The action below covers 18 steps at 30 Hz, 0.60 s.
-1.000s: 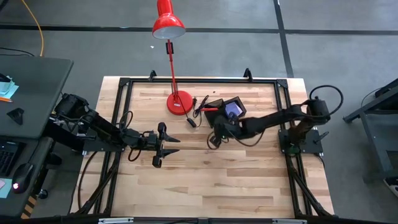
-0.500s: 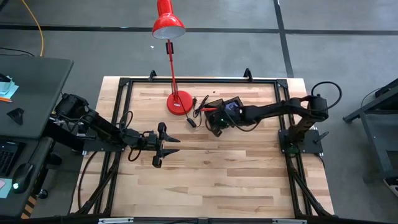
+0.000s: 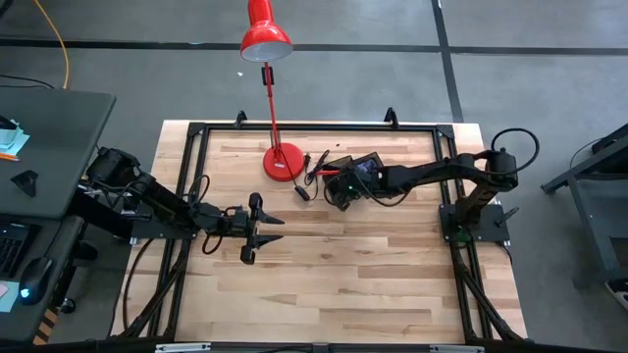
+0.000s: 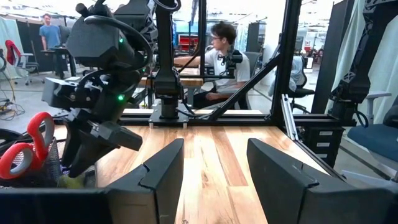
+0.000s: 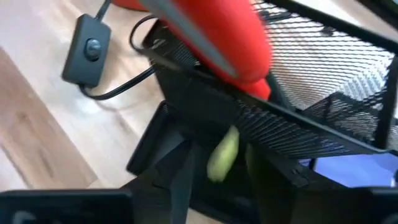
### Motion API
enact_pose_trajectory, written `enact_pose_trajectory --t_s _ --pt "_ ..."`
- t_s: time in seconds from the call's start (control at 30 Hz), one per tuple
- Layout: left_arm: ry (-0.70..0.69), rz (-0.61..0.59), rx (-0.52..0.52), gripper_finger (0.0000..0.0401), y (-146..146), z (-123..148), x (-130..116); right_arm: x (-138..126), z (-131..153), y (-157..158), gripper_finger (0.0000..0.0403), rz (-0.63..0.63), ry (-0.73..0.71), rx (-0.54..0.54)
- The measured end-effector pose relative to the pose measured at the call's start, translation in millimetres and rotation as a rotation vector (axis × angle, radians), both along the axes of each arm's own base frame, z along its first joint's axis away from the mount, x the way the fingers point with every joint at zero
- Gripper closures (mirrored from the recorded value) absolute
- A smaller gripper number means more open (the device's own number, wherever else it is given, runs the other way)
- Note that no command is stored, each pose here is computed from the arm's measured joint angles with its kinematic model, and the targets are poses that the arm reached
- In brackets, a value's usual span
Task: Pick and place office supplies into organizer
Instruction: Put the yellow eraser into the black desk organizer, then put the pink binder clip into the black desk organizer
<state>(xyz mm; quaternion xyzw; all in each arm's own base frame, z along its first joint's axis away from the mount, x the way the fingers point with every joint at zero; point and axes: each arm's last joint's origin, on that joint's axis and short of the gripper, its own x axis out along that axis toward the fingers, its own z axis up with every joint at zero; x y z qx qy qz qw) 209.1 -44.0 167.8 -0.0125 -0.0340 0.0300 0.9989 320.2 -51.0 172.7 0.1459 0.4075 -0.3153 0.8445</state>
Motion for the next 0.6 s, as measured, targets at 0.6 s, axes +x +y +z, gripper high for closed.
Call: enact_pose_trajectory --t_s 0.6 --pt "0.02 0.0 0.014 0.0233 -0.1 -1.9 0.1 1.7 -1.1 48.6 0.0219 0.085 0.001 0.015"
